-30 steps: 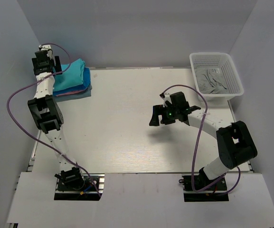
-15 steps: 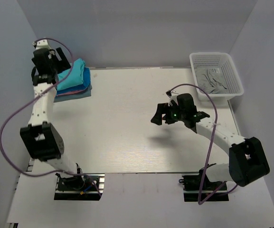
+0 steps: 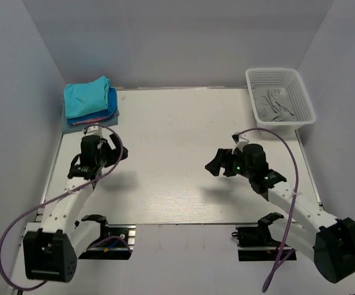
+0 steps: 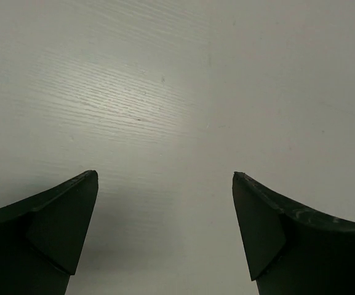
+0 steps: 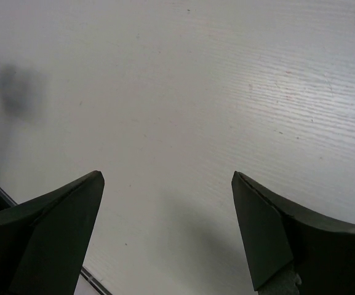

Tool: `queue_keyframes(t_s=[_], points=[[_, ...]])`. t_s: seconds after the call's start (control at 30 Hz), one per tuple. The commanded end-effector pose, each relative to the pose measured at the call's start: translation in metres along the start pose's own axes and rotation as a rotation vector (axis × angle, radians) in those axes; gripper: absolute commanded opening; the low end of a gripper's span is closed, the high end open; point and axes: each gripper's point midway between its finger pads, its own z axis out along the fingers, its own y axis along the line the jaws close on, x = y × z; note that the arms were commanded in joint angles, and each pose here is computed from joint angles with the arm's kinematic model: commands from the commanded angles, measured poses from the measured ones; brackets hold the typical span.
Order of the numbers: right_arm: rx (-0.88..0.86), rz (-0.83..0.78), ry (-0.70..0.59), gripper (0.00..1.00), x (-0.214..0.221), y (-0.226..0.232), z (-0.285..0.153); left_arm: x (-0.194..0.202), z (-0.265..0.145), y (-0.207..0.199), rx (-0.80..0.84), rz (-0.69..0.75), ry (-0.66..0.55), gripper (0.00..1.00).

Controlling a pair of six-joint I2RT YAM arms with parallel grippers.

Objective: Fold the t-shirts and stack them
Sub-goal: Put the neatly folded tshirt into the corner of the board with the left arm

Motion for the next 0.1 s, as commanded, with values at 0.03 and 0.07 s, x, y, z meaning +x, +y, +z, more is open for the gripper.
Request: queue_keyframes(t_s=[0.03,0.07], points=[[-0.01,0.015,-0.1,0.9,-0.0022,-0.0026,-0.0037,-0.0323,-0.0313,-0.0277,0.13,-0.022,-0.176,1.0],[-0.023,0.012,-0.12,0.9,-0.006,0.0005,-0.0055,-0.031,-0.0318,-0.0301,0.144,-0.02,-0.17,1.0]])
